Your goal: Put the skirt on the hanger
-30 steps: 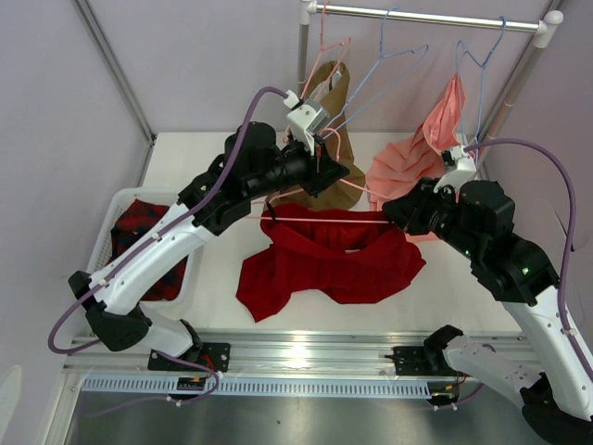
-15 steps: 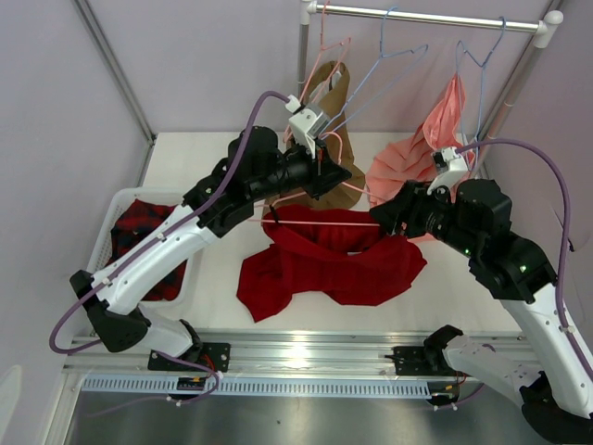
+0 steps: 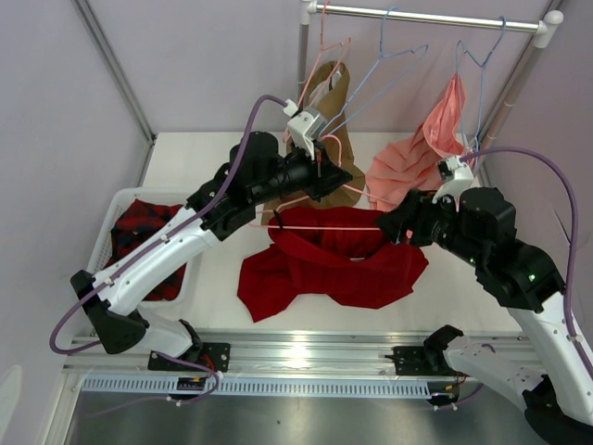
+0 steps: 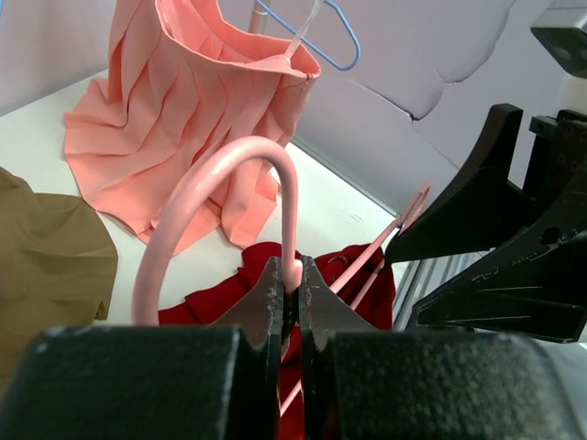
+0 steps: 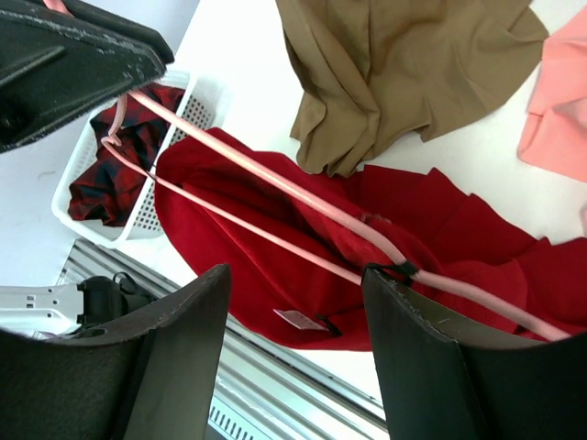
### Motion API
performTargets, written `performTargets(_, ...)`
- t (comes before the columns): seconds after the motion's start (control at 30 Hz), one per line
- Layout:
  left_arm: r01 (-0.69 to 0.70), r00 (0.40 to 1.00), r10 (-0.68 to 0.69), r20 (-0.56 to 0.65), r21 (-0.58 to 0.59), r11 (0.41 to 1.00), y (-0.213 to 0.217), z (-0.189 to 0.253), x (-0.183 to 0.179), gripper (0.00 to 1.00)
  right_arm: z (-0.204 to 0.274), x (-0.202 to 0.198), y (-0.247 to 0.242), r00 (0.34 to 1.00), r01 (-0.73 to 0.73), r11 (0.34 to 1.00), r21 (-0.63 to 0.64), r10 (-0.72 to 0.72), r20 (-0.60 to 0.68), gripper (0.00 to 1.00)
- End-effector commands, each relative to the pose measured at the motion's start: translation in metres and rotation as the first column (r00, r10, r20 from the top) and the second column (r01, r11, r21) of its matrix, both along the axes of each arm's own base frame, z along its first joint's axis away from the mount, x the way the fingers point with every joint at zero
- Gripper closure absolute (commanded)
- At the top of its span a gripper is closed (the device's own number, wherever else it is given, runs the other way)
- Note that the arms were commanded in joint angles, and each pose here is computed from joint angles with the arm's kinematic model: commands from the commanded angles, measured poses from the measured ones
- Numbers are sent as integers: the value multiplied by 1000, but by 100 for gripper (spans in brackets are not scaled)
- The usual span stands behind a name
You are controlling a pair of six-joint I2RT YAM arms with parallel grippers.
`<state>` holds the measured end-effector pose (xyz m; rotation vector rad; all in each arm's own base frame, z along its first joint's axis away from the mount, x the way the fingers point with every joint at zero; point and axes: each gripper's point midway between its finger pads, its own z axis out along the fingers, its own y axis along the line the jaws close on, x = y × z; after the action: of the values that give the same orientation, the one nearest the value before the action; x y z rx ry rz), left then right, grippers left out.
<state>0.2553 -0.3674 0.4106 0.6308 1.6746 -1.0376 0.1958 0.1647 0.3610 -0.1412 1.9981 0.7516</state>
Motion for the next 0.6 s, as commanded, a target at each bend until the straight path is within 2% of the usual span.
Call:
performTargets(0.0, -4, 997, 13, 70, -136, 991, 11, 48, -7, 100, 6, -4, -8, 999, 30, 1000, 4, -30, 19, 35)
performTargets(0.47, -14, 998, 22, 62, -121, 993, 14, 41, -4, 100, 15, -10, -27, 992, 103, 994, 27, -105, 63, 31)
performTargets(0.57, -19, 998, 26, 59, -110, 994, 15, 38, -2, 100, 29, -17, -28, 989, 78, 994, 72, -86, 122, 35)
